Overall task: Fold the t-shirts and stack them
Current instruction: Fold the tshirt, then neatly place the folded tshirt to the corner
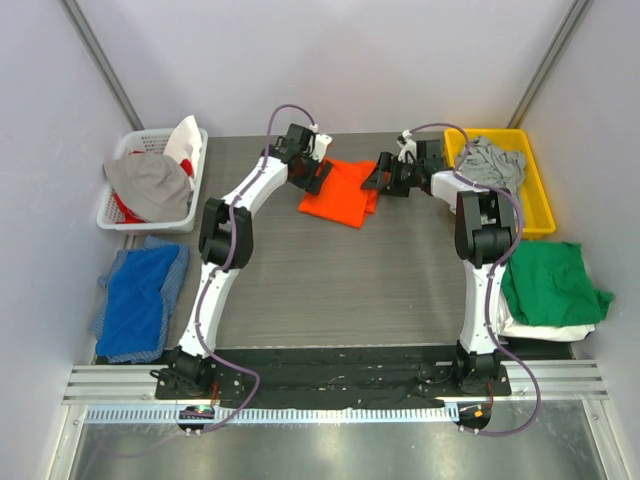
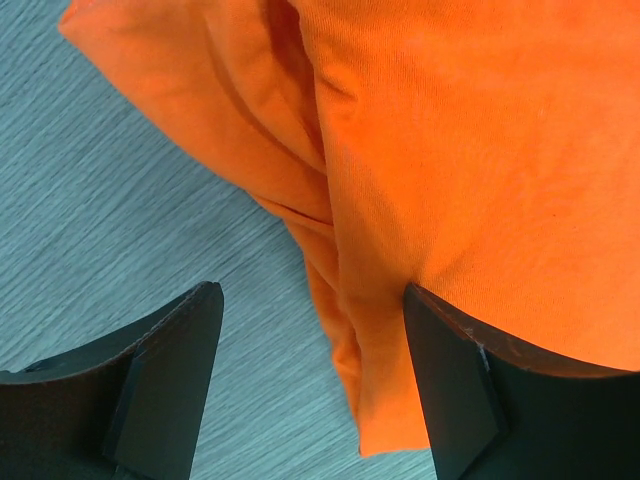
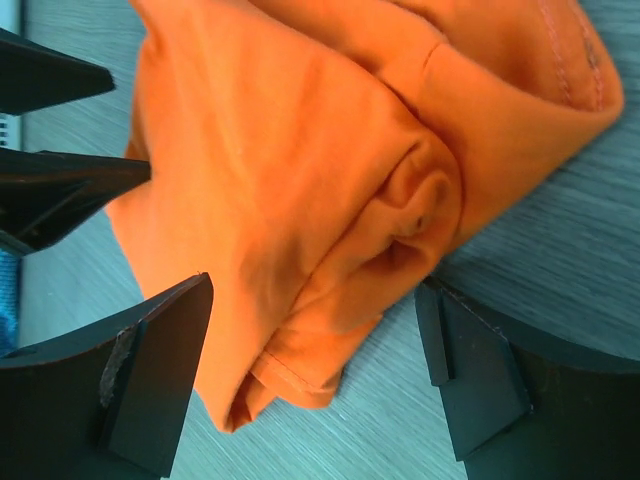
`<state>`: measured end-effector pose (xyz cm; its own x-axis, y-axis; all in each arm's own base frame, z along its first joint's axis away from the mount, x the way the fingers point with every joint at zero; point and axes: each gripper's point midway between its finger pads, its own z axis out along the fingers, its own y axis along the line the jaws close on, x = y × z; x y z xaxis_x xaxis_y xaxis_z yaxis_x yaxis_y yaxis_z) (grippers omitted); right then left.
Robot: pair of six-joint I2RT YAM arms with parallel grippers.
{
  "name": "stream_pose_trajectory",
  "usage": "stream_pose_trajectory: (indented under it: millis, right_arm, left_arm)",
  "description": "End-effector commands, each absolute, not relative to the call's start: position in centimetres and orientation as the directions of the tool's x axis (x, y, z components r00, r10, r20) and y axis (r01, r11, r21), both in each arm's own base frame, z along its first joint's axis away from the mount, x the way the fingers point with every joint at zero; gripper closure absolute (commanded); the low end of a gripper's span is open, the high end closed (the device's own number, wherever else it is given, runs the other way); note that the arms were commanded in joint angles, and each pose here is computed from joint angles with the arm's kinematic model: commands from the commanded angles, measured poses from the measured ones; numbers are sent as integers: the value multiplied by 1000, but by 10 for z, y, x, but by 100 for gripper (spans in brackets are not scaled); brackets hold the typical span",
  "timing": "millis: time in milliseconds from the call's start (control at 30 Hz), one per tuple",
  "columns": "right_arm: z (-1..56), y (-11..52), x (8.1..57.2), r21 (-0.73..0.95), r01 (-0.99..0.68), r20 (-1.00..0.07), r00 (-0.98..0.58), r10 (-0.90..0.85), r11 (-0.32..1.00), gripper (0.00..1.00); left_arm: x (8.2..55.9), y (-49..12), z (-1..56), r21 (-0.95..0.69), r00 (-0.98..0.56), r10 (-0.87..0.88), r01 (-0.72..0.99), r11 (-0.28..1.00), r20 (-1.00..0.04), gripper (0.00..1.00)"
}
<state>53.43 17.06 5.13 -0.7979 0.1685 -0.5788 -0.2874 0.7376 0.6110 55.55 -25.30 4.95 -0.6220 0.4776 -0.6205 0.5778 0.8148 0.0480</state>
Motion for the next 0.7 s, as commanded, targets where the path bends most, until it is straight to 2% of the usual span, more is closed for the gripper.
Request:
stream_pose_trajectory:
  millis: [0, 300, 667]
  right_arm:
    - [46, 178, 537, 664, -274, -548, -811, 204, 695, 8]
    - [45, 187, 525, 734, -256, -506, -824, 255, 629, 8]
    - [44, 197, 496, 748, -271, -486, -845, 223, 605, 8]
  left_arm:
    - [569, -260, 68, 71, -571, 476, 588, 806, -669, 22]
    - [563, -259, 65, 64, -579, 481, 593, 802, -659, 23]
    - [555, -254, 61, 75, -585, 503, 602, 795, -636, 23]
